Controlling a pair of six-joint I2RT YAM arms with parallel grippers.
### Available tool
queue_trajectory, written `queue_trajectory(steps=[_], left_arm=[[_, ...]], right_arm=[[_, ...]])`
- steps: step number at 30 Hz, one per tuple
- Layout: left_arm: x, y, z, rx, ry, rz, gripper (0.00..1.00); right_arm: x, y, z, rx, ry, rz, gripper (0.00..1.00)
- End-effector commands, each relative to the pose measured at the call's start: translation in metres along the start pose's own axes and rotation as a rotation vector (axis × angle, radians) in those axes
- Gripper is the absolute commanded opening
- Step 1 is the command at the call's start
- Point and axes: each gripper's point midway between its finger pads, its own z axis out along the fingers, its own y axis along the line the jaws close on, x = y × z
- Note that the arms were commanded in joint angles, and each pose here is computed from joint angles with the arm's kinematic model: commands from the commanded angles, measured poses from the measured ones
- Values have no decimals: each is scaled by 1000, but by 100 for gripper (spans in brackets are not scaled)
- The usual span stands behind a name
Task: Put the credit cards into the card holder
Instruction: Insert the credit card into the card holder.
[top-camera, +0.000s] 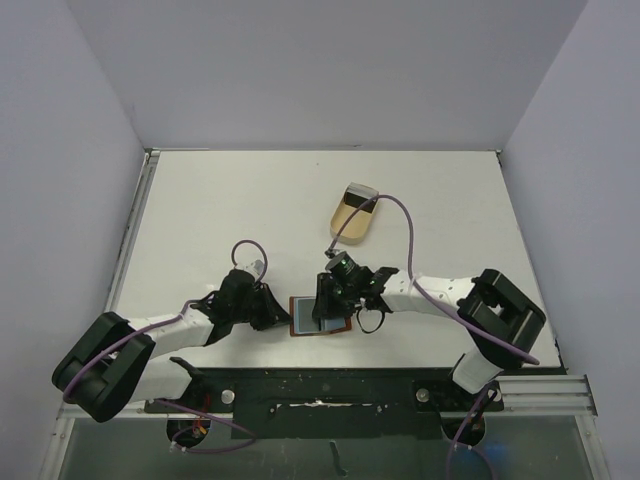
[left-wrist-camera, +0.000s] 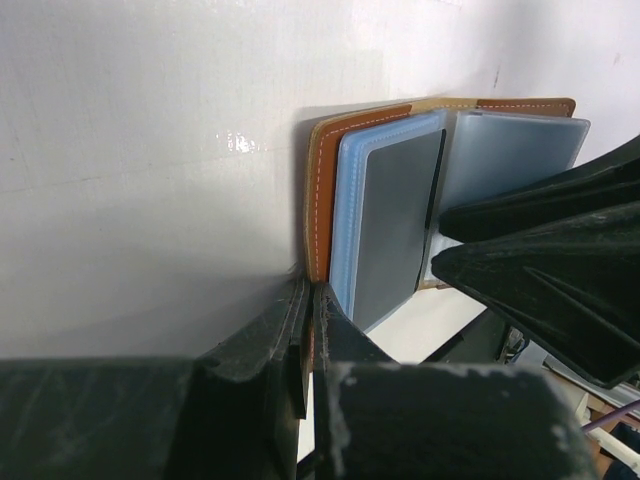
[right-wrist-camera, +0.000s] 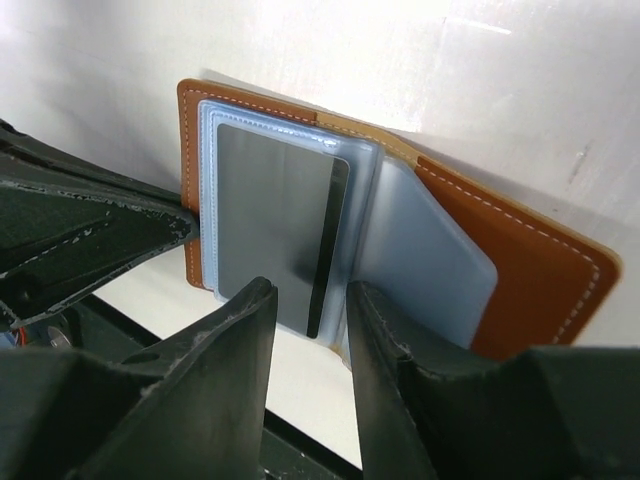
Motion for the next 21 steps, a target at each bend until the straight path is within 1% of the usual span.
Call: queue_trajectory(steps=[1, 6, 9, 12, 15, 18, 21], left_arm=[[-4, -2, -2, -12, -13, 37, 0], [-7, -6, -2, -9, -15, 50, 0], [-7, -6, -2, -9, -14, 55, 0], [-8, -8, -2, -6, -14, 59, 0], [-8, -10, -3, 2, -12, 63, 0], [-8, -12, -2, 10, -9, 65, 0], [-9, -14, -3, 16, -9, 69, 0]], right_arm=[[-32, 16, -26, -29, -98, -38, 36], [-49, 18, -41, -38, -133, -55, 36], [-64, 18, -51, -31, -166, -96, 36], [-91, 17, -66, 8, -223, -149, 36], [-125, 6, -83, 87, -302, -218, 37], [-160, -11, -98, 185, -364, -281, 38], [-194, -29, -109, 245, -403, -320, 38]])
